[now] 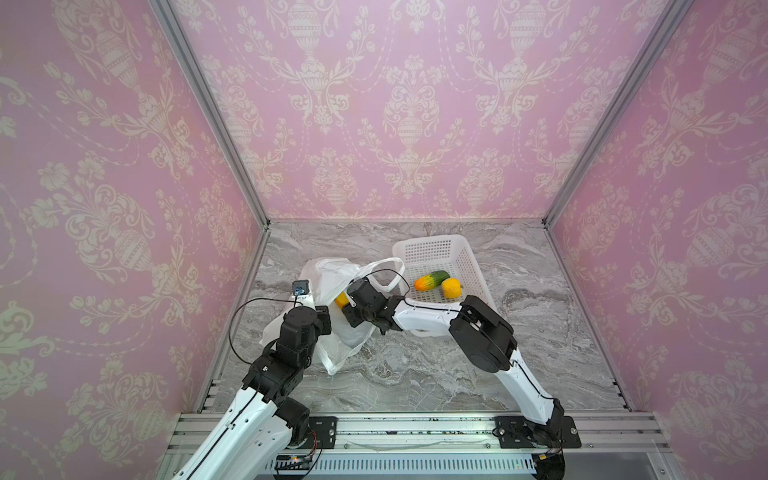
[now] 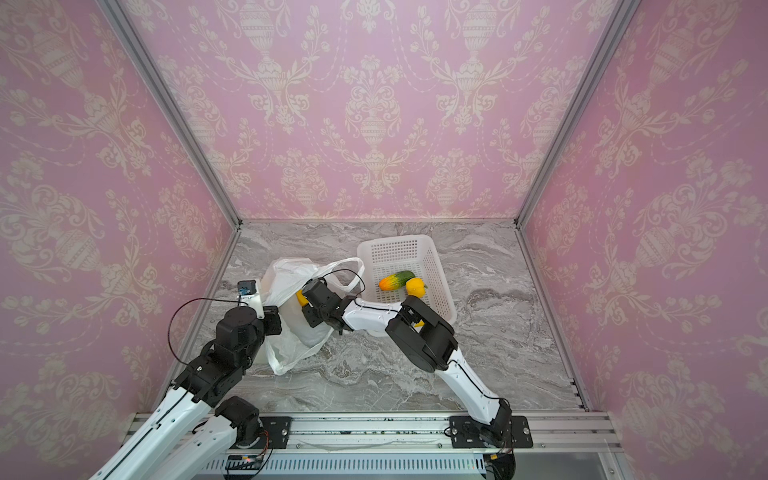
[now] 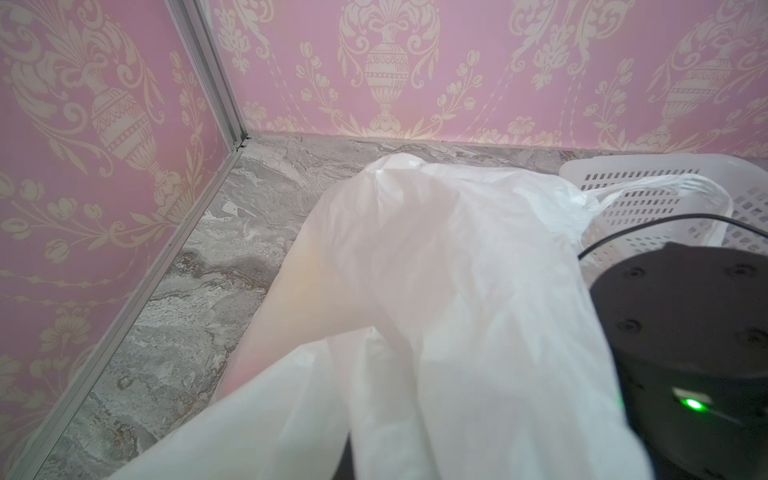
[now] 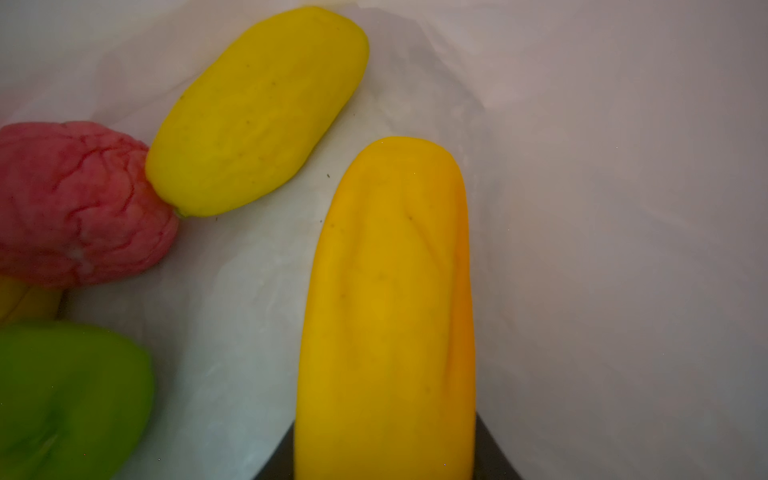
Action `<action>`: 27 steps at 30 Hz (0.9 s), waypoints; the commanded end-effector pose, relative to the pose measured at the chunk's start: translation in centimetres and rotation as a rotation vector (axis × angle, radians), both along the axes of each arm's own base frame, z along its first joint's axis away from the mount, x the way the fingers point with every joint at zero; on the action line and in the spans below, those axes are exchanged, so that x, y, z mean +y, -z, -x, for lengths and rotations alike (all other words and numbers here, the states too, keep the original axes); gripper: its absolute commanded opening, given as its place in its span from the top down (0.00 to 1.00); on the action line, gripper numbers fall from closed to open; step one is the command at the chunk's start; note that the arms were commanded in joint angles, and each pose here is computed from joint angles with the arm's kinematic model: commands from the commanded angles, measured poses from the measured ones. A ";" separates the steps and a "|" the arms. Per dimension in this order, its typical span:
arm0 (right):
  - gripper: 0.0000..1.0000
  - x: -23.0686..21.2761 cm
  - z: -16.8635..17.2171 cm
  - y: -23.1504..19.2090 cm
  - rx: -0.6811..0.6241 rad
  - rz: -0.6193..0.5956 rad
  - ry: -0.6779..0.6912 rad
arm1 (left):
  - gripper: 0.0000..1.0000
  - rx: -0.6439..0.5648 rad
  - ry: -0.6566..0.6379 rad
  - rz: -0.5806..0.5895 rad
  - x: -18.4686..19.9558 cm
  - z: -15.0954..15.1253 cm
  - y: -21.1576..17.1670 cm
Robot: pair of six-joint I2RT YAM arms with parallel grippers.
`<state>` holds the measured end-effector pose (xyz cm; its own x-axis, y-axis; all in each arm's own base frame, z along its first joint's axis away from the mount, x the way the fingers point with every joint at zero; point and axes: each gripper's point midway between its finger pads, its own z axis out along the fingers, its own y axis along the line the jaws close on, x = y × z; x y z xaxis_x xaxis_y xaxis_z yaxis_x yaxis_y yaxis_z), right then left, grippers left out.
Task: Untie the knot of the plastic bag and take out the fruit
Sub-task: 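Grasp the long orange-yellow fruit in the bag with the right gripper, then lift the long fruit out and carry it over the basket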
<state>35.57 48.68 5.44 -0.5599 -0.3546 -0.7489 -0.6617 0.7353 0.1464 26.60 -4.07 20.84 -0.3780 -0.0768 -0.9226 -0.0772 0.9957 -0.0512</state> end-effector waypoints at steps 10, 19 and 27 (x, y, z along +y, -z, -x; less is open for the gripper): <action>0.71 -4.7 6.6 -8.9 -0.191 -0.198 -0.038 | 1.00 0.004 0.004 0.024 -0.1 0.0 0.4; 0.75 -9.8 12.6 -14.7 -0.380 -0.277 -0.076 | 1.00 0.002 -0.006 0.025 0.0 0.0 0.6; 0.78 -18.4 11.4 -18.4 -0.567 -0.289 0.148 | 1.00 -0.017 -0.011 0.029 0.3 0.3 0.3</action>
